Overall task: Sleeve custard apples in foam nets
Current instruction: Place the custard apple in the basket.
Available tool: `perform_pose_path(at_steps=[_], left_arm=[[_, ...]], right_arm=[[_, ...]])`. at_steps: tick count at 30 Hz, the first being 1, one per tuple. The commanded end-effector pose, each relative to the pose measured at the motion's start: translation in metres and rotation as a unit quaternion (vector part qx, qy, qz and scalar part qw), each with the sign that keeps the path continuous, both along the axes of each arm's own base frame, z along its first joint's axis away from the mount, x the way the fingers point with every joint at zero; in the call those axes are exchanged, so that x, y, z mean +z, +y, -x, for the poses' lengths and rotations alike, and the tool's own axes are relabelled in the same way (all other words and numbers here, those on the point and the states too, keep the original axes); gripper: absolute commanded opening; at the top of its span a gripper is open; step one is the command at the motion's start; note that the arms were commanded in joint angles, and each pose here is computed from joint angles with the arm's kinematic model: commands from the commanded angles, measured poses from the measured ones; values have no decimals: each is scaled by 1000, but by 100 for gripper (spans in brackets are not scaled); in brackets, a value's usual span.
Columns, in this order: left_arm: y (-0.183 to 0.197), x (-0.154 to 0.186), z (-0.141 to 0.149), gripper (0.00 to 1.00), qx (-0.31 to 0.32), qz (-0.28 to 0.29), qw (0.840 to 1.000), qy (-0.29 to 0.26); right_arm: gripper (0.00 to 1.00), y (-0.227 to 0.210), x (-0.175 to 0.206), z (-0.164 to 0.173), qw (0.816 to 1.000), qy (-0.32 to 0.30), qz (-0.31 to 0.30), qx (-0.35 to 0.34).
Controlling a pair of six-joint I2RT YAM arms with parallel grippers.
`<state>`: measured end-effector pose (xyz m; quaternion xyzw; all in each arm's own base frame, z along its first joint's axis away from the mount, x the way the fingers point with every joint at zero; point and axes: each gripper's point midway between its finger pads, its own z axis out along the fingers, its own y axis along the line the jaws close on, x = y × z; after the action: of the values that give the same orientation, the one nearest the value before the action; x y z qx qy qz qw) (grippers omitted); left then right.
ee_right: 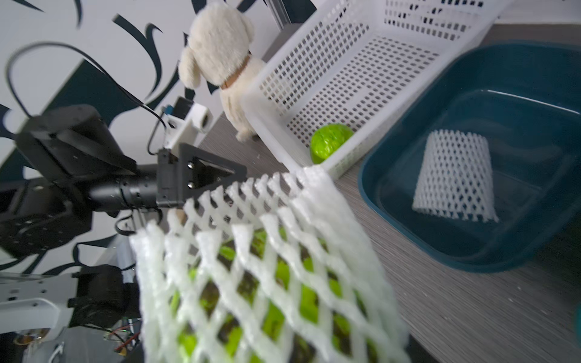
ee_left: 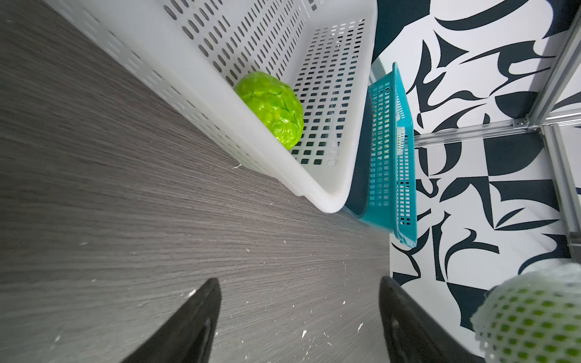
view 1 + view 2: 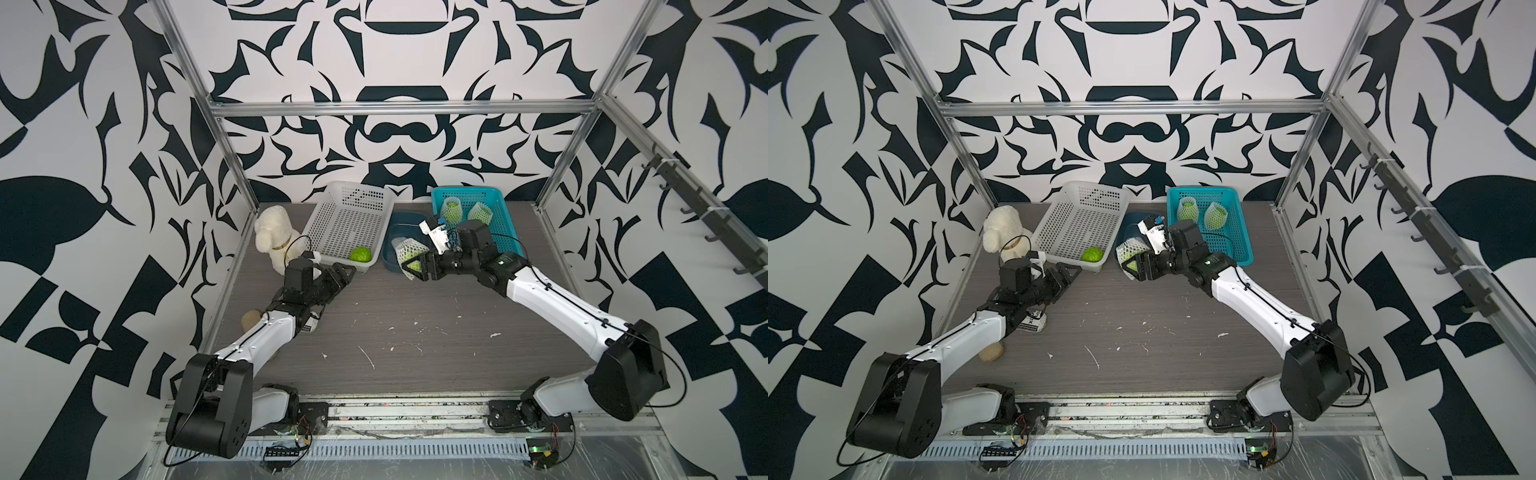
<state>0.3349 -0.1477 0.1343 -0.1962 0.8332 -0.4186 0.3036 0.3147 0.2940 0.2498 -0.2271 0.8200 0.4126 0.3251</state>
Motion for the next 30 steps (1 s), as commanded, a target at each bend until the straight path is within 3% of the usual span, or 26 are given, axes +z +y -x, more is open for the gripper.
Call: perform_pose_path(at_steps=[1, 8, 30], left_arm=[[4, 0, 2, 81, 7, -4, 1000, -5], [6, -1, 4, 81, 7, -10, 1000, -5], [6, -1, 4, 81, 9, -10, 1000, -5]], right_arm=[[65, 15, 42, 0, 997, -21, -68, 34], [65, 22, 62, 5, 992, -27, -109, 64], [65, 19, 62, 4, 993, -29, -101, 58]])
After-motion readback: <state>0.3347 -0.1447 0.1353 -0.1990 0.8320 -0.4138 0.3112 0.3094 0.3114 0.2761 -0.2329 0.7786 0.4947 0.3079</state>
